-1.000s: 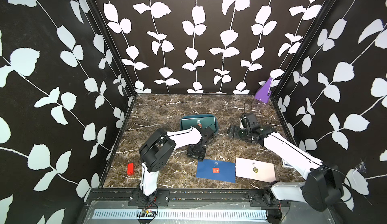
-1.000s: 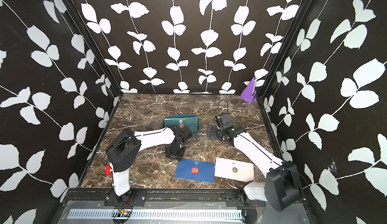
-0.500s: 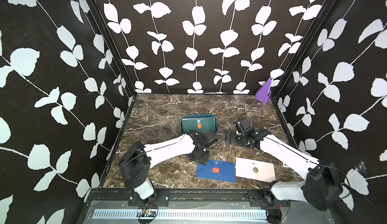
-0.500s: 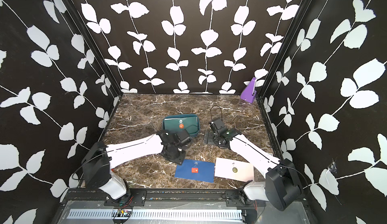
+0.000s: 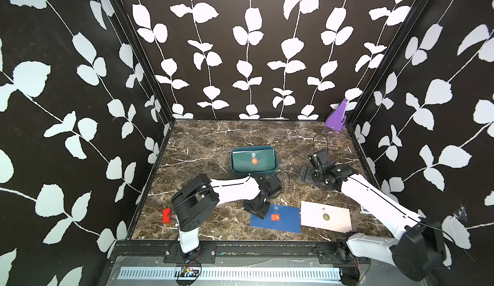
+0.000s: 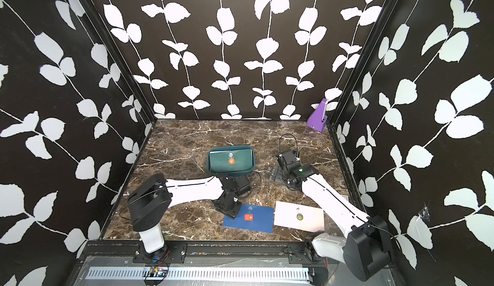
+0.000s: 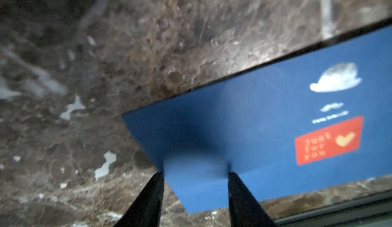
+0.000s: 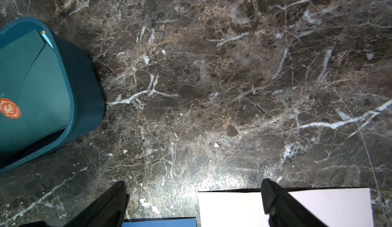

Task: Put the sealed envelopes into the storage box
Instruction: Move the envelope to the center of the board.

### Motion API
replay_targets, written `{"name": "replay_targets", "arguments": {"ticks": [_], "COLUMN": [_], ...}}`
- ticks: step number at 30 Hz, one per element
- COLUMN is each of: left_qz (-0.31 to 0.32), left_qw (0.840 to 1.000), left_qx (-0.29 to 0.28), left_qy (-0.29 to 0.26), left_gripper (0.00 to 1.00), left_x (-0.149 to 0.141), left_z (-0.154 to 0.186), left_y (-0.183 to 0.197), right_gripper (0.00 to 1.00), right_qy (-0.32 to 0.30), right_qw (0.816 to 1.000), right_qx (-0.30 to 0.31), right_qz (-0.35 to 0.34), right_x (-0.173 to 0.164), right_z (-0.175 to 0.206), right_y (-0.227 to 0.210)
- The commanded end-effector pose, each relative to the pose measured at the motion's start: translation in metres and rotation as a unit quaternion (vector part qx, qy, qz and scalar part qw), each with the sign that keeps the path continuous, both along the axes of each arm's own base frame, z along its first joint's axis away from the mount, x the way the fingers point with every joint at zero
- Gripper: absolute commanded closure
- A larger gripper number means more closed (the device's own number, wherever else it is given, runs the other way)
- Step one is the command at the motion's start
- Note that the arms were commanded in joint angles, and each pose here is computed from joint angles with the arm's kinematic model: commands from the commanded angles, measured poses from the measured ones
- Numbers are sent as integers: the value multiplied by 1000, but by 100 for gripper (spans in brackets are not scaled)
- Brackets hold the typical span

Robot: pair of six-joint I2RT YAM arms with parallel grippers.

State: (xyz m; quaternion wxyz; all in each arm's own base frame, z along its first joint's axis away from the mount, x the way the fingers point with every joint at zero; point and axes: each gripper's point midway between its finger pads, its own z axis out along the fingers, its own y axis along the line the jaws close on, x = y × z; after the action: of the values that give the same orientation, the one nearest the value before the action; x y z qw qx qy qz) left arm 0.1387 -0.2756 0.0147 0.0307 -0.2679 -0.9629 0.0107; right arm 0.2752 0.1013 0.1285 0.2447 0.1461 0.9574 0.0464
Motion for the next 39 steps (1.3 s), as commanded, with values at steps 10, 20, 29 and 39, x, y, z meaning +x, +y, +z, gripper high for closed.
{"name": "replay_targets", "arguments": {"ticks": [10,20,29,39], "left_qz": [25,96,122,161], "left_qw": [997,993,990,975], "left_qx": [61,64,-5,-46], "left_qy": [-37,-37,-67,-144], "left_gripper": [48,49,48,44], "left_x": [19,19,34,64], "left_z": [-38,-36,16,89], "left_y": [58,96,75,70], "right_gripper": [3,3,3,17], "right_qy": [49,107,114,157], "right_qw": [992,975,983,973], "right_qx": [26,60,58,34], "right_qz": [112,187,135,167], "right_x": [-4,-43,-83,-113], "right_z": [-1,-29,-34,-68], "right_y": [49,124,131,180]}}
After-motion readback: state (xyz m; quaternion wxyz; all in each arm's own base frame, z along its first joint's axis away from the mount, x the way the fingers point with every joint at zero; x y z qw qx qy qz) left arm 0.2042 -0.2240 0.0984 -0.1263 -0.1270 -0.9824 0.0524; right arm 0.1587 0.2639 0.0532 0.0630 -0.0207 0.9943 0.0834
